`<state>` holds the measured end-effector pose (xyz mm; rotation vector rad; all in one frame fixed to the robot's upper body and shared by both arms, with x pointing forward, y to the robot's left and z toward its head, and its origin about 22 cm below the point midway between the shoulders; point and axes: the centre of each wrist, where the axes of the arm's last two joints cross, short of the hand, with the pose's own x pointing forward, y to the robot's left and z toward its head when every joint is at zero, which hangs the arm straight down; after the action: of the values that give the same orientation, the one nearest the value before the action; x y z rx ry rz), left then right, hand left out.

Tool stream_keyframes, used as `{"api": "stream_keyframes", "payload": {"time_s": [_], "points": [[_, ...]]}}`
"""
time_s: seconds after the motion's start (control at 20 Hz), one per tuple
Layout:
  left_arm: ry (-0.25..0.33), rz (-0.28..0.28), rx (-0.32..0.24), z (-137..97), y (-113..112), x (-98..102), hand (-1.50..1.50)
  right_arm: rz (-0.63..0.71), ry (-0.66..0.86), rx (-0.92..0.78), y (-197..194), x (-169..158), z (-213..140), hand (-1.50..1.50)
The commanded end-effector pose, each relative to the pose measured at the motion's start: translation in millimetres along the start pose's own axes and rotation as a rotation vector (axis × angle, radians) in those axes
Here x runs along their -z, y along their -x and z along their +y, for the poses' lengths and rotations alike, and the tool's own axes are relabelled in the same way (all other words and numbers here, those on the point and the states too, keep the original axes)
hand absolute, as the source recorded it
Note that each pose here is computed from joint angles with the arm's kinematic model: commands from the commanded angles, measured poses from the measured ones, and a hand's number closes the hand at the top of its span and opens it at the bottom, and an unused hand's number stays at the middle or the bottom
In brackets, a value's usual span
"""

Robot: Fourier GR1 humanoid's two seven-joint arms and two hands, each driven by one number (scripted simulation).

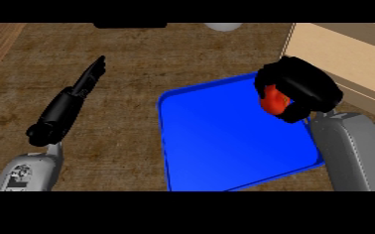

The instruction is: Pick the tomato from the tray and place it in the cardboard box

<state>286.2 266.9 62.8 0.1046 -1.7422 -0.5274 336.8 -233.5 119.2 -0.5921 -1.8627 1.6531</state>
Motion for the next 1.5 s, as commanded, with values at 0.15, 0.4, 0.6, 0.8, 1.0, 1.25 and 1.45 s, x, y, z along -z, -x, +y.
{"api": "stream_keyframes", "payload": {"time_s": [0.15, 0.4, 0.6, 0.8, 1.0, 1.25, 1.45], "points": [[-0.005, 0.012, 0.0, 9.4, -1.7, 1.6, 0.0, 0.189, 0.257, 0.056, 4.2, -26.0, -63.3, 1.5], [-0.001, -0.009, 0.008, 1.0, -4.5, 8.4, 0.0, 0.422, 0.405, 0.196, 34.1, -29.1, -91.7, 1.5], [-0.005, -0.002, -0.018, 0.4, -8.9, 9.4, 0.0, 0.543, 0.459, 0.207, 54.2, -29.3, -125.6, 1.5], [0.035, -0.026, 0.007, -5.0, -7.8, 1.2, 0.0, 0.633, 0.494, 0.209, 101.2, -44.4, -139.4, 1.5], [0.016, -0.022, 0.005, -3.6, -1.3, 8.5, 0.0, 0.685, 0.445, 0.102, 130.4, -68.5, -143.1, 1.5], [0.013, -0.032, 0.0, -14.8, -5.5, 3.2, 0.0, 0.763, 0.19, 0.101, 154.6, -84.0, -142.2, 1.5], [0.032, -0.056, 0.005, -2.9, -15.6, 16.8, 0.0, 0.806, 0.017, 0.16, 170.3, -103.5, -140.4, 1.5]]}}
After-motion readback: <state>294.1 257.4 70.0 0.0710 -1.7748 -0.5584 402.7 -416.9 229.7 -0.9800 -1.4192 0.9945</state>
